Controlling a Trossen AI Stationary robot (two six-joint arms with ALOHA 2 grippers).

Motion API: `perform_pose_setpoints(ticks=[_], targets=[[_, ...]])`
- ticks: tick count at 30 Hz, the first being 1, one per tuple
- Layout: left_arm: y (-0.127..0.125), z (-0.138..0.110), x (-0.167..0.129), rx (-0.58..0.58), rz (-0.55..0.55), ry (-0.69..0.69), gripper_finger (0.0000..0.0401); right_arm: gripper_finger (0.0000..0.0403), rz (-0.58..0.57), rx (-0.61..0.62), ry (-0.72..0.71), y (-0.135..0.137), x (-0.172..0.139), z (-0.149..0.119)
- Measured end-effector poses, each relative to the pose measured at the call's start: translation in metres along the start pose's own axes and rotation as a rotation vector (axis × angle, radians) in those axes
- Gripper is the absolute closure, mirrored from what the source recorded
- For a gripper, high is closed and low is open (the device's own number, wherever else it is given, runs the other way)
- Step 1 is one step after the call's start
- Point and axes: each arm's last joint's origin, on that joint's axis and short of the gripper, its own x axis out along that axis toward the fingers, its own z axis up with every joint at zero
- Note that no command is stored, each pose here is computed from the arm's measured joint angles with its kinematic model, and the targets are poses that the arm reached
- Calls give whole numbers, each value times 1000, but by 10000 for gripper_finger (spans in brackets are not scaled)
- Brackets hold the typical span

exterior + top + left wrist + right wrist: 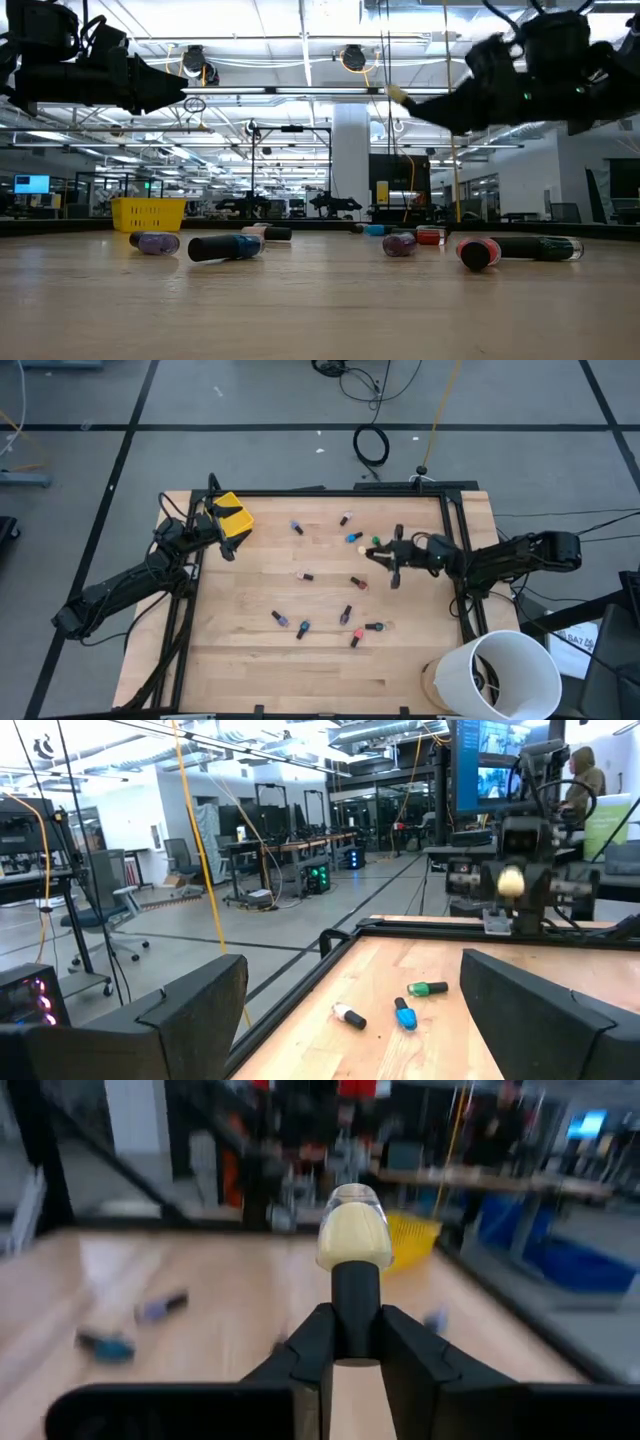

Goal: Pick & Place Nail Polish
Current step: Put the yellow nail polish into the yellow bin

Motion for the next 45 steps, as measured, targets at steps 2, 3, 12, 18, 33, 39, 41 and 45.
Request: perform_pose_setpoints(ticks=[2,3,12,18,33,39,41,45], targets=[[0,0,0,0,0,0,45,355,109,74,-38,-3,8,12],[0,0,0,0,0,0,45,355,192,123,-47,-4,14,20],[0,0,0,0,0,0,45,355,801,457,44,0,47,86],[0,0,0,0,0,0,45,355,897,535,71,8,49,100],[0,0,0,-44,-2,-3,45,355,720,455,217,20,63,64],[-1,0,0,-246,-20,0,45,355,383,102,303,12,73,32],[-1,1,0,-347,-29,-4,45,355,266,-39,345,8,76,22],[-1,0,0,-424,-47,11,45,355,73,-315,396,2,83,8]])
